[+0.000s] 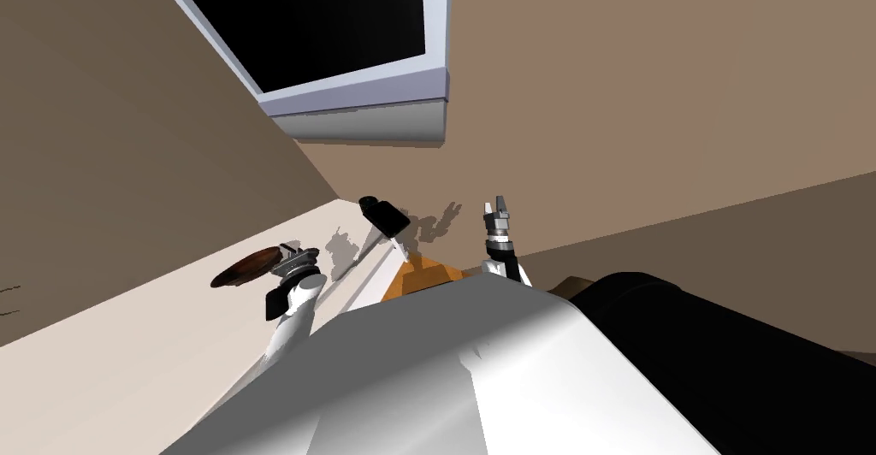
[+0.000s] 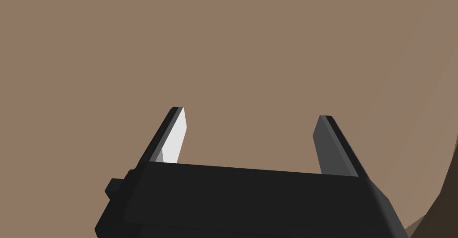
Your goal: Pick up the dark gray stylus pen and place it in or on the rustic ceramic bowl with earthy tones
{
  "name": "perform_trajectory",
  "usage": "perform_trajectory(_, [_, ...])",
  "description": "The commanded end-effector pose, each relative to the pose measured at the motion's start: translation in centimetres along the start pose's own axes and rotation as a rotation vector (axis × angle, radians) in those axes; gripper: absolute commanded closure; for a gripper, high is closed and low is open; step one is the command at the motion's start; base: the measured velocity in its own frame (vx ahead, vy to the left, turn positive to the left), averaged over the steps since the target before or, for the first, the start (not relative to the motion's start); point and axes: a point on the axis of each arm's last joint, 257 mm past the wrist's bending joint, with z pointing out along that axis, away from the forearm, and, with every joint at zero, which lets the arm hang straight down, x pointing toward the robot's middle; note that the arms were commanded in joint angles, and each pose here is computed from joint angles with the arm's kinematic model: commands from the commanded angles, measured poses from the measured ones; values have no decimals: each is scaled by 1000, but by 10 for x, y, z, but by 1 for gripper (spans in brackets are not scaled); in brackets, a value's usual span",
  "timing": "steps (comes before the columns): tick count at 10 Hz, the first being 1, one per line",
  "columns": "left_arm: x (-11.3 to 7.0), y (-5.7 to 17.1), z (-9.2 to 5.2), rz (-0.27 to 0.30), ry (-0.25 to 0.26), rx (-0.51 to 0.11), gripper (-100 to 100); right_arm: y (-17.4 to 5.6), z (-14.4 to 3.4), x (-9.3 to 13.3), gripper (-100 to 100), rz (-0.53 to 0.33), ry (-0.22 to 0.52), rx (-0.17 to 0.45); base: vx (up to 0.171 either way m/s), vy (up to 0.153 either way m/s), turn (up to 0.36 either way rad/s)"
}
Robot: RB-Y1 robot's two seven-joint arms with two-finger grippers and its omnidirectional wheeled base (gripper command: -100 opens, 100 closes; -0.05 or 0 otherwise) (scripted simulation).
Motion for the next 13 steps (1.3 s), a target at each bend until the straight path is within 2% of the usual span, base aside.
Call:
perform_trajectory(1, [5, -15, 8, -1, -3, 6, 100, 0, 0, 0, 0, 0, 0, 0, -31, 86, -35])
perform_trajectory(2, [9, -27, 15, -2, -9, 11, 100, 0, 0, 0, 0, 0, 0, 0, 7, 128, -28])
perform_trajectory(6, [18, -57, 30, -10, -28, 18, 100, 0, 0, 0, 0, 0, 0, 0, 46, 119, -15])
perform_trajectory(13, [30, -109, 50, -24, -78, 26, 100, 0, 0, 0, 0, 0, 0, 0, 51, 128, -2])
